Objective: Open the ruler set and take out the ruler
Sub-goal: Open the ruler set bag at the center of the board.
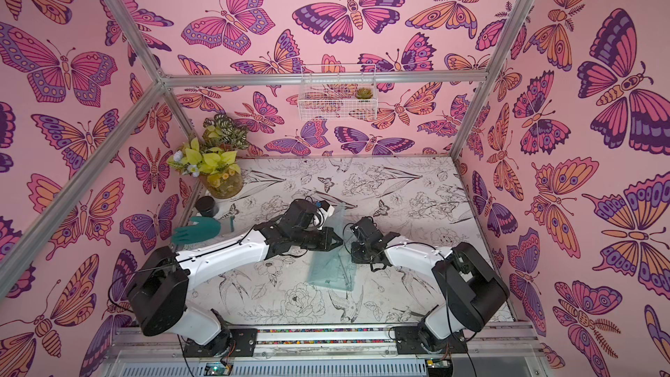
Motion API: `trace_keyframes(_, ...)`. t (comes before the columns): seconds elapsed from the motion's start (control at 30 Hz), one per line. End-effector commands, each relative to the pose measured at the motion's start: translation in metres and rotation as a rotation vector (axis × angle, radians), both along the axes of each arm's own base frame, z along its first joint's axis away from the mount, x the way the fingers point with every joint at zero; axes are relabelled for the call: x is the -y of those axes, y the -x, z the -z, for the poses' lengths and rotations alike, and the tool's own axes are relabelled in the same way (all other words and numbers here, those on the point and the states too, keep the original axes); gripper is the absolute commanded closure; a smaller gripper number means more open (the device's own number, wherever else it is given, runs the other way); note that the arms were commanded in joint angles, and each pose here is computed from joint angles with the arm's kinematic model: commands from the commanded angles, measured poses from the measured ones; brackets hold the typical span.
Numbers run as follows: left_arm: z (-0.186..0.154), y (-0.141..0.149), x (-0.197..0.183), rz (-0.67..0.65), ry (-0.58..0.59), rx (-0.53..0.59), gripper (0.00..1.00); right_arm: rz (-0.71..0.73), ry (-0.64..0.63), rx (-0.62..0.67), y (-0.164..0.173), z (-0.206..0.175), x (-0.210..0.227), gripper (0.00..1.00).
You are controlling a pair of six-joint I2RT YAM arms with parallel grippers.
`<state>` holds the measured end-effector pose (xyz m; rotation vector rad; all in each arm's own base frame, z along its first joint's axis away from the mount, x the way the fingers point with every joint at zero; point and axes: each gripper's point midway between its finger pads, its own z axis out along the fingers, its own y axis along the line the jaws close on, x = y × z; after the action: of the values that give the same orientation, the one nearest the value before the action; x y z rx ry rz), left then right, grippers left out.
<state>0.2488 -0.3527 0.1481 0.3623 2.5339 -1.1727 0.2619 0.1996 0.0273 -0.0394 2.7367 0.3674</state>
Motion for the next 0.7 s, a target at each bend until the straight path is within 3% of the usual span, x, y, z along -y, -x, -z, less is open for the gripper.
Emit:
trace_keyframes(0.0, -0.002, -0.001, 0.0, 0.017, 0.003, 0.019, 1.0, -0.02, -0.105, 0.064, -0.002, -0.032, -0.01, 0.69)
trace_keyframes(0.3, 0.002, -0.003, -0.001, 0.008, -0.01, 0.026, 1.0, -0.1, -0.398, 0.113, 0.034, -0.09, -0.028, 0.55)
trace_keyframes(0.67, 0.006, -0.008, 0.0, 0.002, -0.021, 0.028, 1.0, -0.14, -0.612, 0.125, 0.059, -0.117, -0.038, 0.43)
